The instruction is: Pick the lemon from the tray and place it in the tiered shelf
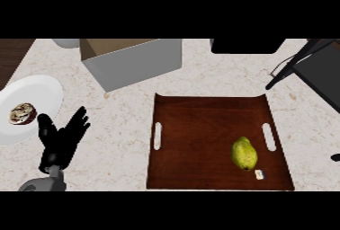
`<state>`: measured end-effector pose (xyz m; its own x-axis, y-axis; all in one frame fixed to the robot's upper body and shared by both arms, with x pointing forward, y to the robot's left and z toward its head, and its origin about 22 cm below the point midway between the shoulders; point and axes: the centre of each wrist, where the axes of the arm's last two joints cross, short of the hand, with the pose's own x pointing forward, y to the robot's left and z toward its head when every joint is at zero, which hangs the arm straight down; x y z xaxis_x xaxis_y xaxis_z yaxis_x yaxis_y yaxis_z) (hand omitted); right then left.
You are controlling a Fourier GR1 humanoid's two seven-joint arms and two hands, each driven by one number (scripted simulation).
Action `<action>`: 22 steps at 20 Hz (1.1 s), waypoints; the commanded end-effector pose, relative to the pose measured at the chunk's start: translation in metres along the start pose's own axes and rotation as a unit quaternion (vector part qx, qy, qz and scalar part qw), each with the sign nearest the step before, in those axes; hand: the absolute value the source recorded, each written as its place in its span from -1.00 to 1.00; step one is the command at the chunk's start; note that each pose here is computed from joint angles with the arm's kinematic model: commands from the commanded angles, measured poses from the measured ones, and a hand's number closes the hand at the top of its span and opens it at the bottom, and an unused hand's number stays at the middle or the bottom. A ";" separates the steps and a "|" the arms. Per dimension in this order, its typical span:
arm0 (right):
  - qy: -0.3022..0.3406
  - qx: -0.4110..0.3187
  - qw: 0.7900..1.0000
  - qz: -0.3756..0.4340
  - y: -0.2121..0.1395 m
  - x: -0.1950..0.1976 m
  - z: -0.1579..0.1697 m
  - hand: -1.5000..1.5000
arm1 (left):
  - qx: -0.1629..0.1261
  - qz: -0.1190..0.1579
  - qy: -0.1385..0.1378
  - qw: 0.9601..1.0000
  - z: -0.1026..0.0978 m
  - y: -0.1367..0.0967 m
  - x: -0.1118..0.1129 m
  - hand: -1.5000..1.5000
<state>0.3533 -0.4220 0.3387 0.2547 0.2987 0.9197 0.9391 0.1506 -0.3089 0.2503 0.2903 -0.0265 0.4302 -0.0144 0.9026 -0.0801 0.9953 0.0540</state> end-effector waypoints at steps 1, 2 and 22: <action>0.007 -0.052 0.997 -0.052 -0.028 0.003 -0.015 -1.00 | -0.001 -0.003 0.005 1.000 0.000 0.003 -0.003 0.00; -0.004 -0.073 0.996 -0.051 -0.020 0.002 -0.008 -1.00 | 0.000 -0.004 0.002 1.000 -0.004 -0.012 -0.008 0.00; 0.025 -0.183 0.979 -0.089 -0.219 -0.045 0.033 -1.00 | 0.018 0.017 0.012 1.000 -0.005 0.009 0.000 0.00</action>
